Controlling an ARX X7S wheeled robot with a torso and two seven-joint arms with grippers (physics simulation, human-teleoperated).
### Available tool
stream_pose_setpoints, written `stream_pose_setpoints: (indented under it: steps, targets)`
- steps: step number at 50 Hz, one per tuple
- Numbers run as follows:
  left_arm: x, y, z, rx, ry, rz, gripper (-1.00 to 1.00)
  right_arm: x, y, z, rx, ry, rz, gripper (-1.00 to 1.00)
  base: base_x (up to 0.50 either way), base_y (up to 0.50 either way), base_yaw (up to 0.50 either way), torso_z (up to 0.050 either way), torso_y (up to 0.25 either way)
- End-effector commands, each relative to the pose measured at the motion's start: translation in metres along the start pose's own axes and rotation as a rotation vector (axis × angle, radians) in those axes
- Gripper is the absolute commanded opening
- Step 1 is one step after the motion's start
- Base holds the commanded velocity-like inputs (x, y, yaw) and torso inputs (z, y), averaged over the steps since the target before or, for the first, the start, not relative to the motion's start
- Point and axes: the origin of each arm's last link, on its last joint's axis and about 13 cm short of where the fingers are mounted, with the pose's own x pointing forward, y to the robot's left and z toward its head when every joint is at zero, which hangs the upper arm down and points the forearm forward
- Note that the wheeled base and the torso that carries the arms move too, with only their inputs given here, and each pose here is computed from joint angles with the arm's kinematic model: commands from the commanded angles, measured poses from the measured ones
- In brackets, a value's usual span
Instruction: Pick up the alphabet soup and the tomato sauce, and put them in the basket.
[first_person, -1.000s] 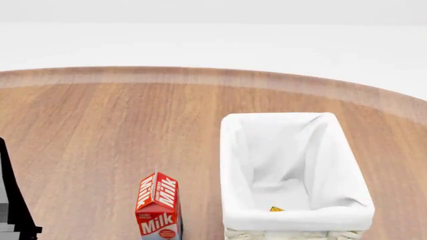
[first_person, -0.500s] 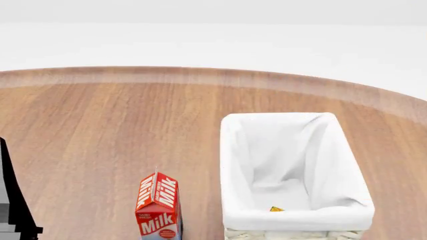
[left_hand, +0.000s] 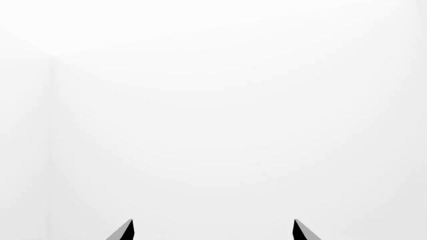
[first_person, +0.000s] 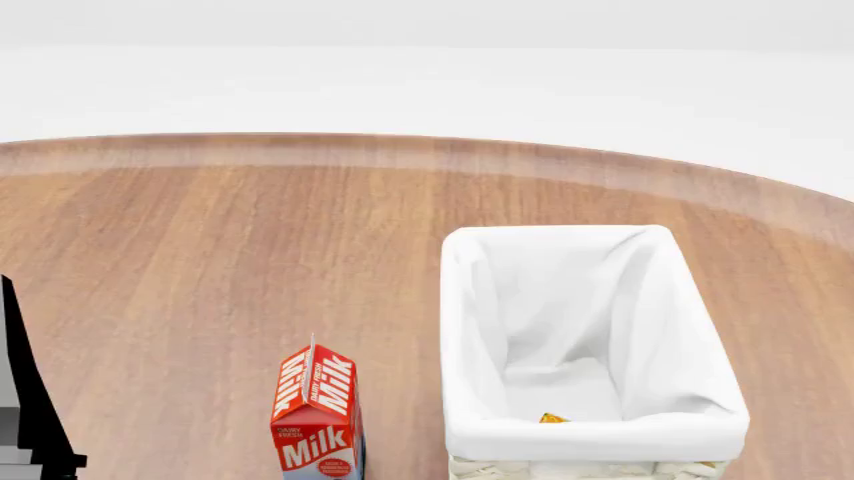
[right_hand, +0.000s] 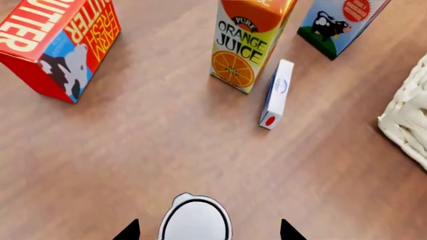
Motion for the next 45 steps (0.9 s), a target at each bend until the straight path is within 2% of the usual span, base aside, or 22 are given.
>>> stream_pose_setpoints:
  steps: [1,31,45]
  targets:
    - [-0.001,0.000,0.000,-0.003,0.002,-0.001,1.00,0.007,0.004,-0.005,0.012,0.003,0.015,1.00,0.00,0.00,0.00,0.000,0.000]
    - [-0.001,0.000,-0.004,-0.004,0.007,0.000,1.00,0.028,0.002,-0.023,0.060,0.041,0.011,1.00,0.00,0.00,0.00,0.000,0.000]
    - [-0.001,0.000,-0.002,-0.003,0.005,0.000,1.00,0.034,0.003,-0.025,0.057,0.039,0.014,1.00,0.00,0.00,0.00,0.000,0.000]
